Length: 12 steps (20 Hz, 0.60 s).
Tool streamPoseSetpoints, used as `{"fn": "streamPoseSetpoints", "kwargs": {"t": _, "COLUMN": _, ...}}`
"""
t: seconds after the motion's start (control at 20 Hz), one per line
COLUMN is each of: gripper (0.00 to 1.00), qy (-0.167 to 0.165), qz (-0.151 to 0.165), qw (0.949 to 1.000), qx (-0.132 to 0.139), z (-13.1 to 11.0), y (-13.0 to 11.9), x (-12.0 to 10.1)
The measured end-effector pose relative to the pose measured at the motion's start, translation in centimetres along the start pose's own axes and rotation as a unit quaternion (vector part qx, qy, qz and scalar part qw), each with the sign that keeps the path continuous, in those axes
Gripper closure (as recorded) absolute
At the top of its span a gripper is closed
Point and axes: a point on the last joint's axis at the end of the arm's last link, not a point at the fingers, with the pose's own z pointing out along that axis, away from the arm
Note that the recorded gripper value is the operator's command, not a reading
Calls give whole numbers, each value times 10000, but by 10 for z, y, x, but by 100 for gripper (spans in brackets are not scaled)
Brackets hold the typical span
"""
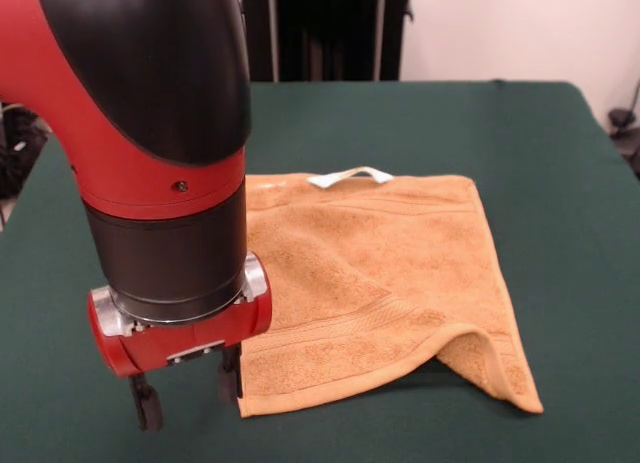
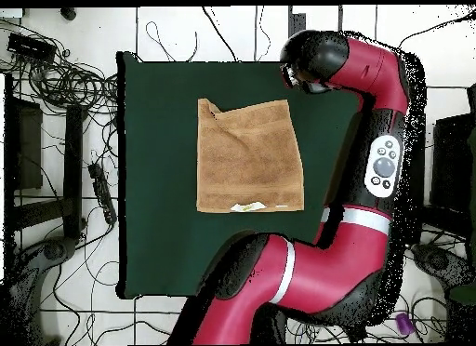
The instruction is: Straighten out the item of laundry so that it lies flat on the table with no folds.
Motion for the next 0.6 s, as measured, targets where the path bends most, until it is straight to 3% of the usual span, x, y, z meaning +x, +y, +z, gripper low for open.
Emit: {"fn": "streamPoseSetpoints", "kwargs": {"t": 0.6, "gripper": 0, "qy": 58, "qz": 29, "qw": 10000, "qx": 29, "z": -5, "y": 1, "x": 19}}
